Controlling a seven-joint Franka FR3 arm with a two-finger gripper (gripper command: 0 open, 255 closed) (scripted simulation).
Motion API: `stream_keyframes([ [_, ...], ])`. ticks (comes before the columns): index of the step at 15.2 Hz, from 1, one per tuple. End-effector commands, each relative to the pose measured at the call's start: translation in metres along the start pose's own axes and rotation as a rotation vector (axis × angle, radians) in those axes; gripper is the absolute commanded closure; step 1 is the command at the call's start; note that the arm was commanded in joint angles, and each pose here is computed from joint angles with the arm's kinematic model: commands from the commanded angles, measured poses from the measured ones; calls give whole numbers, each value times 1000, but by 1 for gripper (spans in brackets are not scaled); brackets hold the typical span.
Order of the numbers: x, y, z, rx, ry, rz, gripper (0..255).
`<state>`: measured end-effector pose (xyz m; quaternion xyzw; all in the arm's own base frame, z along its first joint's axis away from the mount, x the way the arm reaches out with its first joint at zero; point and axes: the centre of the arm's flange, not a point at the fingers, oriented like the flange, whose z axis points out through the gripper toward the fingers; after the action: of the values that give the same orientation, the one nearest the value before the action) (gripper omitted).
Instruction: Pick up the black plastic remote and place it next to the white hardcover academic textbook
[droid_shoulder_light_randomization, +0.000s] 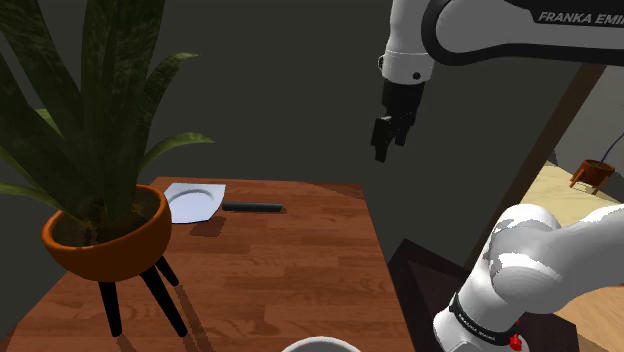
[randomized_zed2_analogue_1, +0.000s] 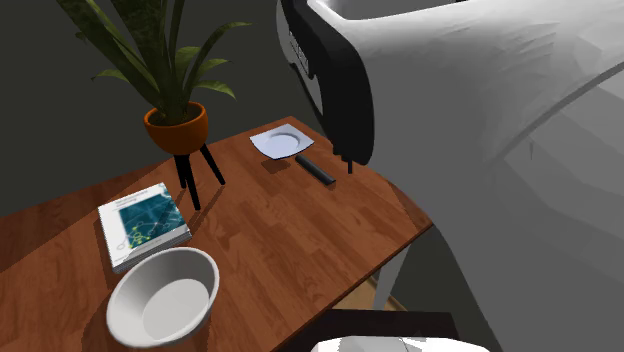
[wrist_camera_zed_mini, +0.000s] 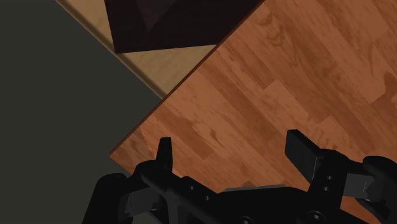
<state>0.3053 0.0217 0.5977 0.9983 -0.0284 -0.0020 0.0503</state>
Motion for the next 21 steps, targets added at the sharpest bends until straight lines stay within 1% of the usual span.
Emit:
stream_keyframes([
  [1,0,0,0,0,0,0,0],
  [11,112,-6,69,50,-1,-197,0],
  [21,220,-38,138,100,-1,-395,0],
])
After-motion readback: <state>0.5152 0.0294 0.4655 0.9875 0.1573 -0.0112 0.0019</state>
